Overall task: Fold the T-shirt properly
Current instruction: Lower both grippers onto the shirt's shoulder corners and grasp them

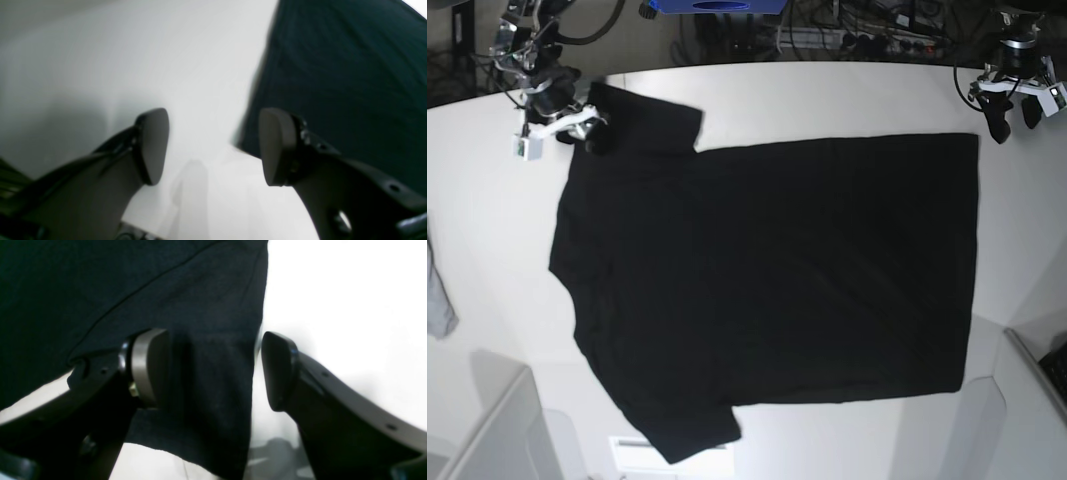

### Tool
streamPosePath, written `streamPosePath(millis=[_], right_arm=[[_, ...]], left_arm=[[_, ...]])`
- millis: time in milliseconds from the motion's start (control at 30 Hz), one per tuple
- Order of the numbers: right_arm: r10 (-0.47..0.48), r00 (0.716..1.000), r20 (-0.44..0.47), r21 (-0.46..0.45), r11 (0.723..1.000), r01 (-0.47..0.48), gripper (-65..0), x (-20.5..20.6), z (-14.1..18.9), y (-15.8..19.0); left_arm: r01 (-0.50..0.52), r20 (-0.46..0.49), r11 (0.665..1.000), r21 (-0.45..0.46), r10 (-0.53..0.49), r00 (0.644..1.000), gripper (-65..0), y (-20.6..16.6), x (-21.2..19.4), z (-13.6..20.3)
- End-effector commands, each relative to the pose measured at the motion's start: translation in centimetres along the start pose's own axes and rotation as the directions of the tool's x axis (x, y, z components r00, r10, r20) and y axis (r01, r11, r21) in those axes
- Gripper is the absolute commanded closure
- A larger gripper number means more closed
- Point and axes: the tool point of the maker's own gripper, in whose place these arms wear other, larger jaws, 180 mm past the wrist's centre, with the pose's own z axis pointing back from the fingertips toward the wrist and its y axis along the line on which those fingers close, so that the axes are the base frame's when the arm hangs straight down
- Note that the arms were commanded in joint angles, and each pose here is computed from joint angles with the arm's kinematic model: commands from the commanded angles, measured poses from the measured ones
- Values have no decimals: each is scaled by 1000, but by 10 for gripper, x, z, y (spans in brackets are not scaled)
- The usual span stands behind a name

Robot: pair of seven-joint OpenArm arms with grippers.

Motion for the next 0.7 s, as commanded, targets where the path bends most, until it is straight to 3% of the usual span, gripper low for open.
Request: streamPosePath(millis=[0,267,333,367,667], right_arm=[[0,995,-101,-22,1000,-2,-357,-25,3,-6],[-6,992,-128,-34,999,1,-117,-32,0,-13],[-8,991,-135,-36,999,3,-18,-34,0,-15],[-9,991,-136,-37,999,4,0,-34,0,-15],[-12,990,-138,-41,999,7,0,-35,0,-16]], left_arm=[[9,22,1000,-8,-9,1000,-410,-1,9,0],[-44,-57,999,-29,43,997,-410,-18,-2,-17],[-68,-69,997,-26,66,995,-410,-21,-4,-20],[-77,-74,997,-26,75,994,-410,-23,-5,-22],[-152,-149,988,24,154,977,-410,-15,-39,-33]])
